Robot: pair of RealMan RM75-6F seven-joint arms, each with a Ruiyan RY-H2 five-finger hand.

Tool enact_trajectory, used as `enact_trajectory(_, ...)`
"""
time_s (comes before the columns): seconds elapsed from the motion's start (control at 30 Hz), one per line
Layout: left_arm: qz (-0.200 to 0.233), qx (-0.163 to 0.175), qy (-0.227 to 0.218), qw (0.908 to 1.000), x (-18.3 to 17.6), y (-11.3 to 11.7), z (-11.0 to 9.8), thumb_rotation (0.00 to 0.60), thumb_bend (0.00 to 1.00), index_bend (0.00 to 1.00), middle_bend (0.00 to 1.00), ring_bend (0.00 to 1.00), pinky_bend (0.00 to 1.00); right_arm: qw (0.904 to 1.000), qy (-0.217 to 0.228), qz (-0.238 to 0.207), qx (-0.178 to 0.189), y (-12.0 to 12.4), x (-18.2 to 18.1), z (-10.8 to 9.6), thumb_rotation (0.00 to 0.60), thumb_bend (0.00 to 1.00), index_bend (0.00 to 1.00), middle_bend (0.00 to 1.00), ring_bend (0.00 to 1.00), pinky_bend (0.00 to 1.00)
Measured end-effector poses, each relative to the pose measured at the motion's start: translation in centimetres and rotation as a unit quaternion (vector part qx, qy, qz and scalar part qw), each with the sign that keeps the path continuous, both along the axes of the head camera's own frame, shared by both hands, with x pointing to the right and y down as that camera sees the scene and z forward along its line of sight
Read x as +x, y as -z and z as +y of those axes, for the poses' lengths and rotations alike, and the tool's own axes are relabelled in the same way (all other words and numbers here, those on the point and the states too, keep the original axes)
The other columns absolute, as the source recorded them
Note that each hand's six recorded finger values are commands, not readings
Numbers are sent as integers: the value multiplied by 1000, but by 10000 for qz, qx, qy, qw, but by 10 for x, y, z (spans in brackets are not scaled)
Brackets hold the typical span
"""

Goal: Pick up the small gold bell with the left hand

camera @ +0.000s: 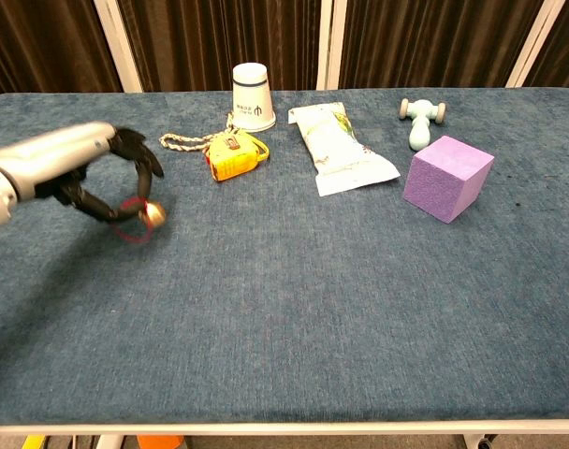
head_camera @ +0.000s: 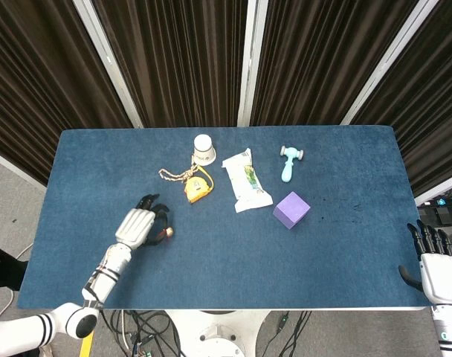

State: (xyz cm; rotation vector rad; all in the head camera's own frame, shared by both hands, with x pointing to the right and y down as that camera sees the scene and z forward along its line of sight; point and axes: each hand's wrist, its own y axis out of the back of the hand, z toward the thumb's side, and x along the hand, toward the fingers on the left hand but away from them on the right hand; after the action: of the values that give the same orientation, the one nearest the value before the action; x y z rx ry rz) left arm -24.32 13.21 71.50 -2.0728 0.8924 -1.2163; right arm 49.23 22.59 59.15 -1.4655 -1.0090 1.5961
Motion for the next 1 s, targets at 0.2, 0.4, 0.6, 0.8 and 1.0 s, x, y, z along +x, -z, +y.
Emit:
enact_trajectory(0.2,-256,282,64,9993,-8,12,-12,600,470,653,297,48,8,10000,-10,3,1,0,0,-1,600,191,0,0,0,0)
enact_trajectory(0.4,-150,75,-78,9998,-19,27,-18,600,483,677,284,47,4,10000,6,0,-9,-1,0,0,600,193,0,0,0,0)
enact_trajectory(0.6,-542,547,-116,9970,-19,27,-21,600,486,692,263,40,12,10000,-77,21,-25,-1,4,0,600,194,0,0,0,0)
enact_trajectory(0.8,-858,724,-614,9918,-5,28,-13,600,474,701,240,23,0,9999,-76,0,-75,-5,4,0,600,195,0,0,0,0)
enact_trajectory(1.0,-490,380,-427,9972,-3,21,-7,600,464,707,234,21,0,9999,-89,3,-74,-5,5,0,600,195,0,0,0,0)
